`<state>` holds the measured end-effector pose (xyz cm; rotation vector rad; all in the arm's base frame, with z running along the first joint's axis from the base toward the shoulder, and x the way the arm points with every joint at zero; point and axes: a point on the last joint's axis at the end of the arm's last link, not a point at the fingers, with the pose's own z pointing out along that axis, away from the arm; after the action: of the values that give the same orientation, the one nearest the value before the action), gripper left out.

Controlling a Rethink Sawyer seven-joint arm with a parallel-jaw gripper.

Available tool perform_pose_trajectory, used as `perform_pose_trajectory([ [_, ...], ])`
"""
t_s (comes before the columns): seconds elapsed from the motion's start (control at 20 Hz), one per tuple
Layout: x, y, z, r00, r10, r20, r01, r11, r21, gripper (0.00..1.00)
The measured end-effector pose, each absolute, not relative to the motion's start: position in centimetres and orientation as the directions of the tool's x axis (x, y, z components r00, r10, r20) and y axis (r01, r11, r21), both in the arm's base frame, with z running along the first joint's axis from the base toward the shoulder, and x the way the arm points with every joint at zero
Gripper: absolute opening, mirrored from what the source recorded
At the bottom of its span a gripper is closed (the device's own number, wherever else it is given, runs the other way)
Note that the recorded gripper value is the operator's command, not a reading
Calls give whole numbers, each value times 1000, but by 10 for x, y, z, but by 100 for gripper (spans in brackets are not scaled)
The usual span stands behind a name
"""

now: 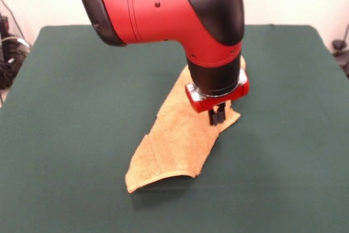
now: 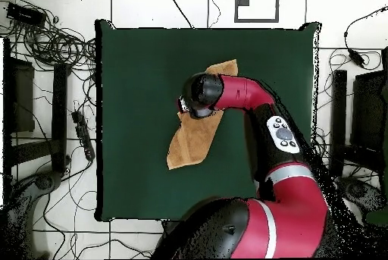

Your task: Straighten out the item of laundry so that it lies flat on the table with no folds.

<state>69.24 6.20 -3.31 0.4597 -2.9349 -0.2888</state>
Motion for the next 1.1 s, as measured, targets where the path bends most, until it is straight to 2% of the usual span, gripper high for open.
perform_pose_trajectory([
  [1.1, 680, 52, -34, -955, -273, 117, -225, 923, 313, 0],
])
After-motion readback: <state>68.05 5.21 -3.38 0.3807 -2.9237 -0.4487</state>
